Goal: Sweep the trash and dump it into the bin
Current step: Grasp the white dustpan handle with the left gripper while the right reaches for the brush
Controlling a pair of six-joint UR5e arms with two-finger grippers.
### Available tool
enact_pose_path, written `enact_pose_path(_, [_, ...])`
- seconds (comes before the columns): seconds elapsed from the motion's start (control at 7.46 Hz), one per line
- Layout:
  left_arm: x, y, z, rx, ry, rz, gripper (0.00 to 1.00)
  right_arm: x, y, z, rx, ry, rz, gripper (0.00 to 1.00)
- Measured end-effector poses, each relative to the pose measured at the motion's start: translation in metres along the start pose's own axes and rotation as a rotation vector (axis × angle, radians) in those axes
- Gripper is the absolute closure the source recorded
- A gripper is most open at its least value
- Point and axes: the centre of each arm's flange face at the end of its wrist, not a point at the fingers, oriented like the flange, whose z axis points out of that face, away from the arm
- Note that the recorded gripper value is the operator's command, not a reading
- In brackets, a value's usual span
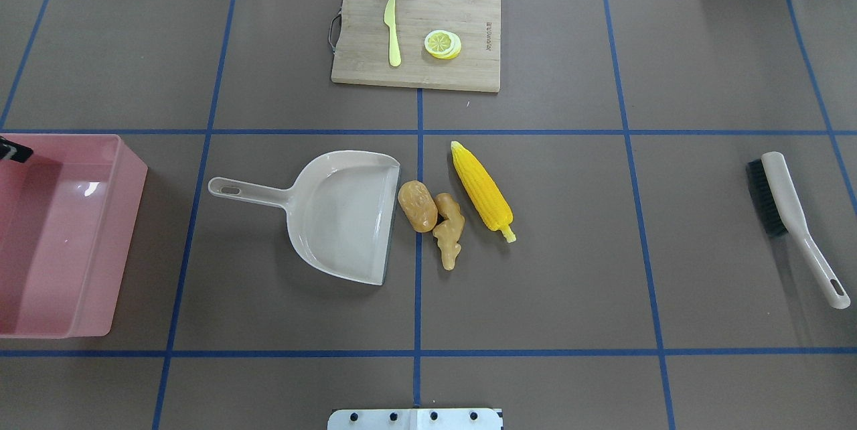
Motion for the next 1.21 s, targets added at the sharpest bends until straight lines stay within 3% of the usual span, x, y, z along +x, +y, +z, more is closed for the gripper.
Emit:
enact_pose_path(0.4, [0.093,-0.058,0.025,0.040,0.055,0.261,0.01,-0.059,0.053,0.043,-0.100,-0.006,-0.134,0.00])
enact_pose_path(0.67, [0.149,-0.099,0.046,0.079,0.050,0.461,0.02,-0.086,0.077,0.071,-0.167,0.004,-0.180,0.00])
enact_pose_path(0.94, [0.178,-0.121,0.048,0.117,0.027,0.590,0.01,-0.083,0.096,0.088,-0.195,0.028,-0.186,0.00])
enact_pose_path(1.21, [0.199,-0.133,0.058,0.125,0.044,0.641,0.01,-0.074,0.105,0.096,-0.187,0.052,-0.178,0.00])
